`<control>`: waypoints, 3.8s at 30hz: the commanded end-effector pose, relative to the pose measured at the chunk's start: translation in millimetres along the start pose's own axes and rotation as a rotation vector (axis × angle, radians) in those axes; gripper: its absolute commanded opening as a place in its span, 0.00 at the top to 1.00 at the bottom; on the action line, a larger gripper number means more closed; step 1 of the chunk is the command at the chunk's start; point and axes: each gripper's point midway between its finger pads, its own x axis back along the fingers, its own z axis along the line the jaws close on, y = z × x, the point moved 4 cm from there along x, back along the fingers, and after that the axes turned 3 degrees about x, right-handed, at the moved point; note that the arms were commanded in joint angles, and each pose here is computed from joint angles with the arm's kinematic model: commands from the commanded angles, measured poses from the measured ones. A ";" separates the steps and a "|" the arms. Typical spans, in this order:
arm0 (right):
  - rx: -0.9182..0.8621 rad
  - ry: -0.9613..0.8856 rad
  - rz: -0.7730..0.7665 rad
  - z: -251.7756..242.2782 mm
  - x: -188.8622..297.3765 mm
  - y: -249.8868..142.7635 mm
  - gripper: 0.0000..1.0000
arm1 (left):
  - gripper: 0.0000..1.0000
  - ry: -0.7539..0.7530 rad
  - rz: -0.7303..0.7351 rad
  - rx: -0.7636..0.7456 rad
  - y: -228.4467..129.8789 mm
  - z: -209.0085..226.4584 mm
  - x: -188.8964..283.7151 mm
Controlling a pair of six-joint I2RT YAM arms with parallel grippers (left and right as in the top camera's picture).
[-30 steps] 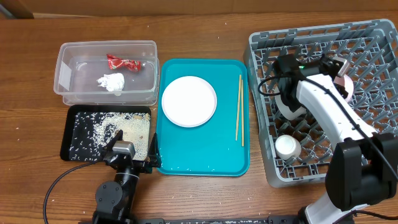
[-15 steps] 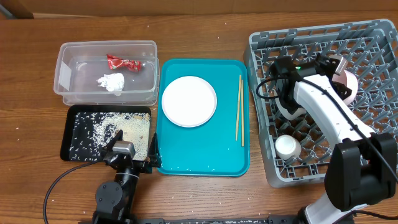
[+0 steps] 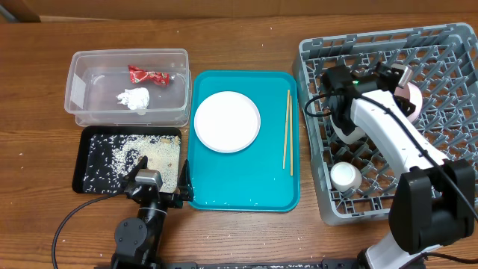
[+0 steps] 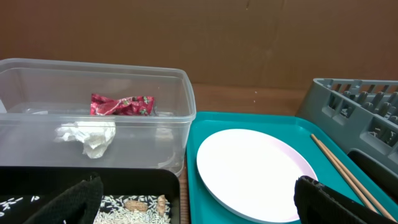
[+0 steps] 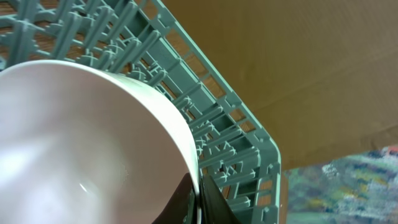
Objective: Sort waste into correct bins and load items into the dishwasher
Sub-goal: 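Carry the pink bowl to the rack's back and set it upright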
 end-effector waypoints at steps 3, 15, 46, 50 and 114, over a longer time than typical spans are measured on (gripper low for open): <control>0.072 -0.075 -0.053 -9.5 -2.0 4.9 0.96 | 0.00 0.019 -0.012 -0.017 1.4 3.4 0.3; 0.084 -0.071 -0.012 -14.8 -7.6 0.1 0.96 | 0.00 0.019 -0.012 -0.017 1.4 3.4 0.3; 0.148 -0.005 -0.093 13.6 22.0 -9.9 0.91 | 0.00 0.019 -0.012 -0.017 1.4 3.4 0.3; 0.163 -0.025 -0.126 10.8 26.3 -6.8 0.96 | 0.00 0.019 -0.012 -0.017 1.4 3.3 0.3; 0.301 1.156 0.076 45.6 215.5 5.2 0.47 | 0.00 0.019 -0.012 -0.017 1.4 3.4 0.3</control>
